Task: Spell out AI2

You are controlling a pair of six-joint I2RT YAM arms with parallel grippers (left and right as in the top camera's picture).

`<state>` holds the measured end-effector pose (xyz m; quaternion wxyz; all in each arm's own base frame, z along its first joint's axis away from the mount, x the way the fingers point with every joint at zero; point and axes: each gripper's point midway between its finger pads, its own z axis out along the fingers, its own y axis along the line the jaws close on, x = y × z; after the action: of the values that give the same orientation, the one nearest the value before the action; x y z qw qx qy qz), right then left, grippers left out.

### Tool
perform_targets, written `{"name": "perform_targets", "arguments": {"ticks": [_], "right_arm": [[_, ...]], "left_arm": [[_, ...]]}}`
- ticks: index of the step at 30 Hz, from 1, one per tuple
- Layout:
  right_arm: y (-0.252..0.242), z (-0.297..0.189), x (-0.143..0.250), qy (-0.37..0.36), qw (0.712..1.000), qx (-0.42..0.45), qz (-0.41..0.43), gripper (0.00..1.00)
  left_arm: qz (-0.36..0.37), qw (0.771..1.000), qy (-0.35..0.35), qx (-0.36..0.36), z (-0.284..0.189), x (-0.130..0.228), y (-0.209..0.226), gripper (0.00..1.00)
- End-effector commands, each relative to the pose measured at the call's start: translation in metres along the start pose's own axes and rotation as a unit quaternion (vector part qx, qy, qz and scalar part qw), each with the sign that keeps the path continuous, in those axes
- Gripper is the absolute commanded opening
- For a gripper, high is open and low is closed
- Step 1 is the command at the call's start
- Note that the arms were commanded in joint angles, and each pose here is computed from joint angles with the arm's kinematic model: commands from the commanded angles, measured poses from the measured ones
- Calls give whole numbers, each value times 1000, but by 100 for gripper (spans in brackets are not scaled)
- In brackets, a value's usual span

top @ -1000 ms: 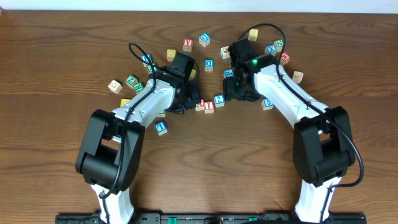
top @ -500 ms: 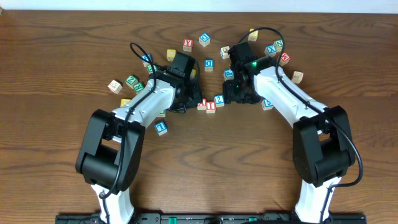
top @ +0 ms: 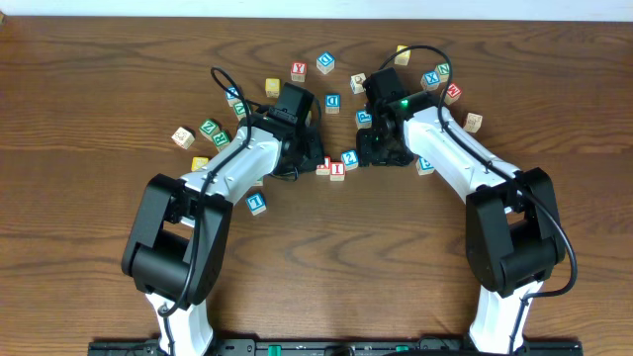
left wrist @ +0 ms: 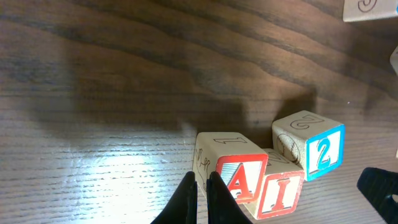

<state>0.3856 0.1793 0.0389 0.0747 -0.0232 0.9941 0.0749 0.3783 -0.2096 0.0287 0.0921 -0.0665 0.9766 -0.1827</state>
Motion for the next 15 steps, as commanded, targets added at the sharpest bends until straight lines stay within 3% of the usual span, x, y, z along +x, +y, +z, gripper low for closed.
{"name": "perform_targets", "arguments": {"ticks": [1, 3, 4, 9, 15], "right_arm": [[5, -10, -3, -9, 1000, -15, 0, 51], [6, -14, -2, -10, 1000, -17, 0, 49], [7, -15, -1, -9, 1000, -17, 0, 44], [16, -15, 12, 13, 1000, -25, -8, 1], [38, -14, 25, 23, 999, -30, -28, 1]], "left_arm": [[15, 1000, -11, 7, -11, -9, 5, 7], [16, 1000, -22, 9, -22, -17, 10, 7], [15, 999, -29, 10, -29, -21, 13, 8], [-11, 998, -65, -11, -60, -41, 39, 8], [-38, 996, -71, -44, -68, -46, 67, 8]]}}
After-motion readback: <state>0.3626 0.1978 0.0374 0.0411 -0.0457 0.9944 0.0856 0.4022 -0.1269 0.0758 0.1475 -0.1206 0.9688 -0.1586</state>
